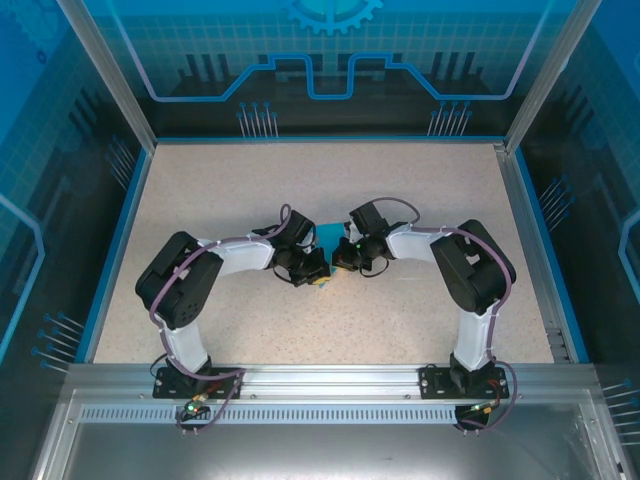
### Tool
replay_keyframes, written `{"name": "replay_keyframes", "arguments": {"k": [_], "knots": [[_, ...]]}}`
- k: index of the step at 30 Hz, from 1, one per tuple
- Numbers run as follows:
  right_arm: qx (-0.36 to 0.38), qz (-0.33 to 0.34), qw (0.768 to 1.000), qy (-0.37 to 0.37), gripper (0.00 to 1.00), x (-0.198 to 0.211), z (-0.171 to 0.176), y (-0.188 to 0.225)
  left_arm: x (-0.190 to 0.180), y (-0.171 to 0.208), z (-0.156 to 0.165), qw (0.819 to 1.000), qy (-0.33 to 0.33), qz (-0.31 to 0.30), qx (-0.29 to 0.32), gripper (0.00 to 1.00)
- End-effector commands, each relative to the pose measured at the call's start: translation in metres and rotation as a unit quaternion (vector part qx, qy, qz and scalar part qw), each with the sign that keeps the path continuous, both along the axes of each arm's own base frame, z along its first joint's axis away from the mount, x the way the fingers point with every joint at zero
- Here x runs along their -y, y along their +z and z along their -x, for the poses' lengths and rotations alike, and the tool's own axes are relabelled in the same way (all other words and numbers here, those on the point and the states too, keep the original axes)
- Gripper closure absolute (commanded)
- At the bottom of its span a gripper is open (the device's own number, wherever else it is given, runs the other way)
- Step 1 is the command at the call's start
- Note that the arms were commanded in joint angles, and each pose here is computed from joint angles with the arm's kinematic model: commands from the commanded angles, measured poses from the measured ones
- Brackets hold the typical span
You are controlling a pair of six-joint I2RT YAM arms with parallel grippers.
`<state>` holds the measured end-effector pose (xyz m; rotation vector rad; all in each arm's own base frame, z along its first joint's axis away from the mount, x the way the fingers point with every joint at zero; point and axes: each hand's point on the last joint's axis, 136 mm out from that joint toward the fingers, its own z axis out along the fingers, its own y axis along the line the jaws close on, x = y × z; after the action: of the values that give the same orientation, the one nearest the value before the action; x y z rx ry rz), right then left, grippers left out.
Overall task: Fold a paper plane with a square sheet of paper (pick it up from the middle)
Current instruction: Third fold the triangle at the center of the table.
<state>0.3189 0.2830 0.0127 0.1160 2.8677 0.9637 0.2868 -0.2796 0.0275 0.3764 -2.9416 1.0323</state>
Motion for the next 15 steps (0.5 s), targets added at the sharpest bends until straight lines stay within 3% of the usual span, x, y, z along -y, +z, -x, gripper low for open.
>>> {"name": "replay_keyframes", "arguments": {"k": [1,15], "knots": [[-0.019,0.015,1.000,-0.011,1.00,0.010,0.006,-0.013,-0.008,-0.012,-0.001,1.000,0.011,-0.022,0.005,0.95],[-0.024,0.022,0.999,-0.016,1.00,0.013,0.007,-0.017,-0.021,-0.040,0.034,0.998,-0.013,-0.041,-0.046,0.95]]}}
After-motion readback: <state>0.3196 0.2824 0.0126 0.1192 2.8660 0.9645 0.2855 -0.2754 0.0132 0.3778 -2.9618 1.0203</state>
